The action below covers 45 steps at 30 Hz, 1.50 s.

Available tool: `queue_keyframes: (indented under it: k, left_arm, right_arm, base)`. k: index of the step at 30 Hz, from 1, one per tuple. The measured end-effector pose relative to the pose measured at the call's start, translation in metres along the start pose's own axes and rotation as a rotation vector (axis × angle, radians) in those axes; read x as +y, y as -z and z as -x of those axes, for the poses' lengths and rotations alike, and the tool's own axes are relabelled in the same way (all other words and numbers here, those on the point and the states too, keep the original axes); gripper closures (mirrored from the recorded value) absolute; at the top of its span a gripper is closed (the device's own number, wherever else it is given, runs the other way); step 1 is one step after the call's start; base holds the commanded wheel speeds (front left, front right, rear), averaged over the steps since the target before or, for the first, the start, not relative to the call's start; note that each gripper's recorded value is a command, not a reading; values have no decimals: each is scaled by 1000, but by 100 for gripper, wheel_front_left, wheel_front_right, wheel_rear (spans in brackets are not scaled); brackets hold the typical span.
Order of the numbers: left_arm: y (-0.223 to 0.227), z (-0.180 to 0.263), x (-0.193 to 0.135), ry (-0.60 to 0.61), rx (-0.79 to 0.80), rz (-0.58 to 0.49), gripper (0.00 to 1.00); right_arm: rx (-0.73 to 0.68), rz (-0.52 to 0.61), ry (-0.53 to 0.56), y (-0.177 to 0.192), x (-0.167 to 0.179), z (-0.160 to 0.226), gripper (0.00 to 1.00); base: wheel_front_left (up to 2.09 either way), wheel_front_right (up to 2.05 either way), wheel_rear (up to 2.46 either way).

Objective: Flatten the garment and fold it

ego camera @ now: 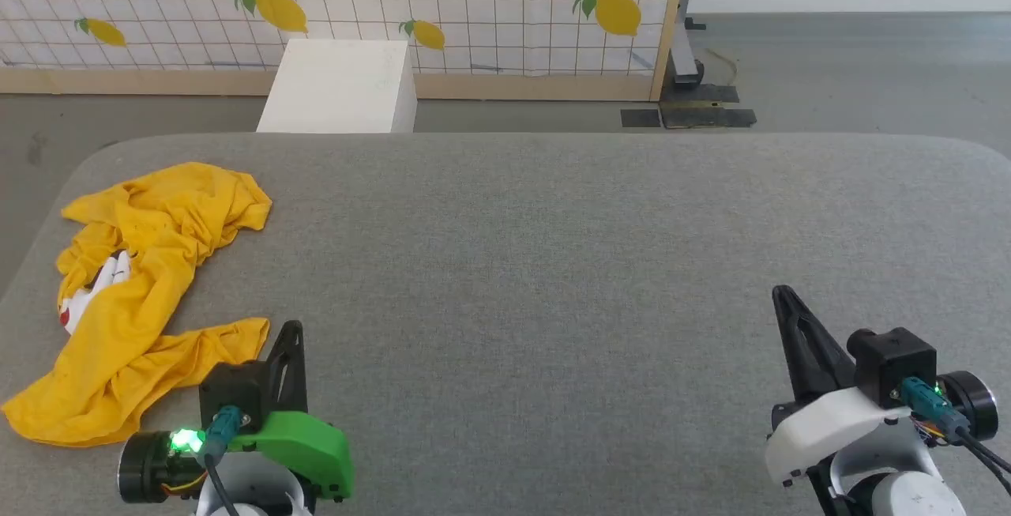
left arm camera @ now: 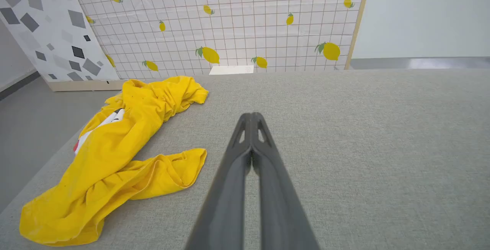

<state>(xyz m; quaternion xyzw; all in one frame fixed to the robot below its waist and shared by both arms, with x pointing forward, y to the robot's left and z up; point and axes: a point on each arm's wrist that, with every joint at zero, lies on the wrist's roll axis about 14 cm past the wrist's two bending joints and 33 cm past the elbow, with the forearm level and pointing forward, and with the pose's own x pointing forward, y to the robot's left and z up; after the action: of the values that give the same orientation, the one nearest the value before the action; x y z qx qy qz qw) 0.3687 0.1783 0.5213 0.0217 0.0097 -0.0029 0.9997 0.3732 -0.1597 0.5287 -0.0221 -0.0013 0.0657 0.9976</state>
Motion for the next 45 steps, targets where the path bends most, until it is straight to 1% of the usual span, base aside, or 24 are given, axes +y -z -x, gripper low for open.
queue_keyframes:
  k: [9, 10, 32, 45]
  left_arm:
    - [0, 0, 0, 0, 0, 0, 100]
    - [0, 0, 0, 1, 1, 1, 0]
    - [4, 1, -2, 5, -5, 25, 0]
    - [4, 9, 13, -52, -20, 42, 0]
  right_arm:
    - [0, 0, 0, 0, 0, 0, 100]
    - [0, 0, 0, 0, 0, 0, 0]
    - [-6, -34, 17, 4, -6, 0, 0]
    - [-18, -58, -9, 6, 3, -6, 0]
  base:
    - [0, 0, 0]
    - [0, 0, 0]
    - [0, 0, 0]
    - [0, 0, 0]
